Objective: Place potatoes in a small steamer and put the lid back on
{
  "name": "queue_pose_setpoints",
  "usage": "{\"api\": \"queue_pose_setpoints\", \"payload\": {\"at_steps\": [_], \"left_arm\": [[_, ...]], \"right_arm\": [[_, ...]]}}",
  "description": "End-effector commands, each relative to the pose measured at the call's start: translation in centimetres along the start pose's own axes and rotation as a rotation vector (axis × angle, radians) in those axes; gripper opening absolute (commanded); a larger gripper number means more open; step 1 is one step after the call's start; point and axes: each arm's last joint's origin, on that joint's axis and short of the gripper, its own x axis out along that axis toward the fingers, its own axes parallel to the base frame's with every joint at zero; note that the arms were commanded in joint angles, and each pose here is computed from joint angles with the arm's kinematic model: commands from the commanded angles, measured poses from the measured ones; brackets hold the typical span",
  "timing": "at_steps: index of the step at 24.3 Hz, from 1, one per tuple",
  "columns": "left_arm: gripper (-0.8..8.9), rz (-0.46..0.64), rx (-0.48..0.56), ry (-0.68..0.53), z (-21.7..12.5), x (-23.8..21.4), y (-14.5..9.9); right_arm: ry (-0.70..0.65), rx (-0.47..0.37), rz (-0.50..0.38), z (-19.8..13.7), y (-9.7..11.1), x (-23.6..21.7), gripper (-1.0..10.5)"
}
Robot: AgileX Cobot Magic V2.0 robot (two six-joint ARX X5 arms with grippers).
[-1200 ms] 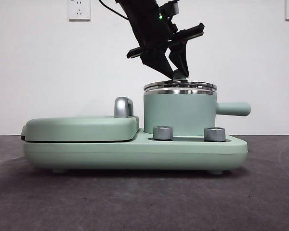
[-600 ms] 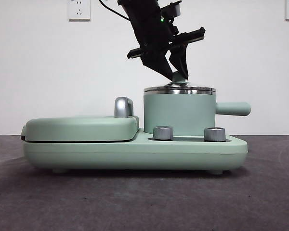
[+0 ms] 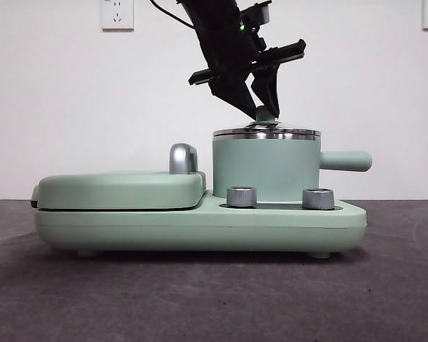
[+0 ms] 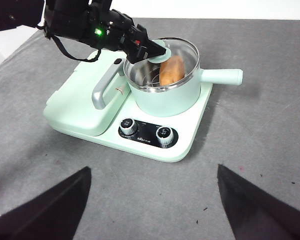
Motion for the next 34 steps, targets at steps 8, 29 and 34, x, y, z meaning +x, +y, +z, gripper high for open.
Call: {"api": "queue_pose_setpoints", "payload": {"at_steps": [8, 29, 34], "left_arm": [[5.30, -0.001, 0.020, -0.026, 5.9, -8.7, 0.2], [4.31, -0.045, -0.015, 0.210, -6.4, -30.6, 0.7], [4.31, -0.059, -0.022, 0.058, -11.6, -32.8, 1.1]], "right_arm": [[-0.012, 0.009, 0.010, 0.2, 0.1, -0.1, 4.0], [0.053, 0.007, 0.242, 0.6, 1.1, 5.3, 4.0], [0.102, 0.008, 0.235, 0.2, 1.1, 6.7, 4.0]]}}
